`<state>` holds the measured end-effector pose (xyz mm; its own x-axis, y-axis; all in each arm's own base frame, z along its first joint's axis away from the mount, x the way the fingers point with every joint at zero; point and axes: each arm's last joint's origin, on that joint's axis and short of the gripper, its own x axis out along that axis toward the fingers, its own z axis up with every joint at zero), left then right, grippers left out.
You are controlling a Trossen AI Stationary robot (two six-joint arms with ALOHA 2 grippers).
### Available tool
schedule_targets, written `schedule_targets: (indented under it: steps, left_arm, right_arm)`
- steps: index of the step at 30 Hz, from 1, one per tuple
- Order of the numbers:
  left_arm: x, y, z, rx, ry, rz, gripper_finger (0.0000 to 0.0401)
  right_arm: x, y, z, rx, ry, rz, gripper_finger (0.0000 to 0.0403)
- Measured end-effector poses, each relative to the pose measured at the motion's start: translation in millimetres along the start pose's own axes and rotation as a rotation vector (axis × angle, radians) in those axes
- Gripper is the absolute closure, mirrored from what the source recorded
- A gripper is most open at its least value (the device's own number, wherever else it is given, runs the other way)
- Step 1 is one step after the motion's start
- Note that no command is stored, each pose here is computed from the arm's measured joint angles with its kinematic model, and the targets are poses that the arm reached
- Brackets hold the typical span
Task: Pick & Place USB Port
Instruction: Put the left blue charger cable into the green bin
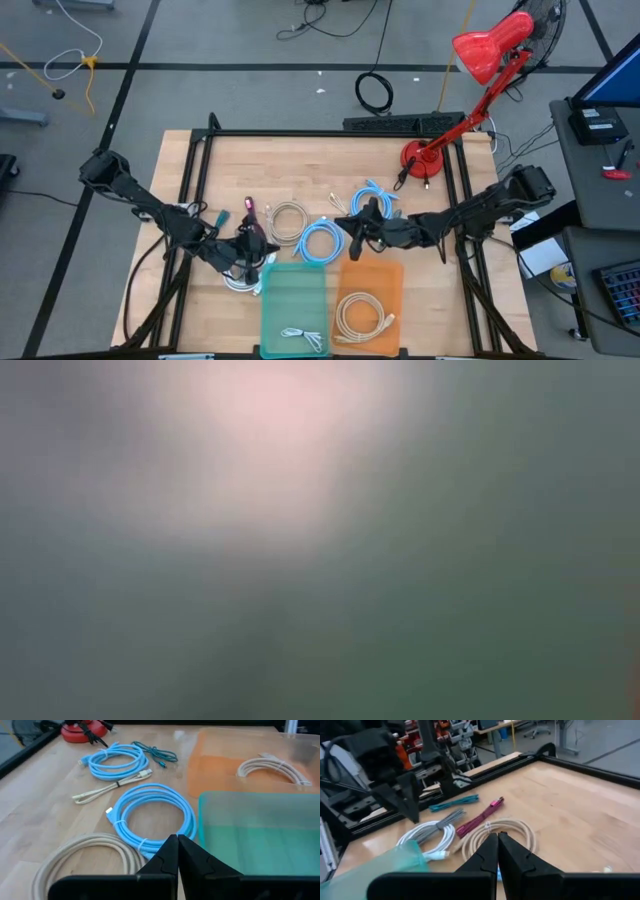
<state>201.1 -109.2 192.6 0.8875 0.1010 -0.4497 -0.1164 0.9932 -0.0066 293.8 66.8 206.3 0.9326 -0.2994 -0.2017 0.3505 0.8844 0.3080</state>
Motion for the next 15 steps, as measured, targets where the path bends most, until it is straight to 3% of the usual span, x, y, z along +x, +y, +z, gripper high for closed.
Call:
schedule_targets:
  steps: [10, 15]
  left_arm:
    - [-1.6, -3.1, -1.0, -0.034, 0.009, -0.033, 0.0376]
    - [-3.1, -5.3, -1.7, -0.033, 0.009, -0.044, 0.0386]
  right_arm:
    - [-4.4, 4.1, 3.2, -0.071, -0.083, 0.051, 0.0399]
    - [-4.7, 9.8, 0.1, -0.101, -0.055, 0.164, 0.0399]
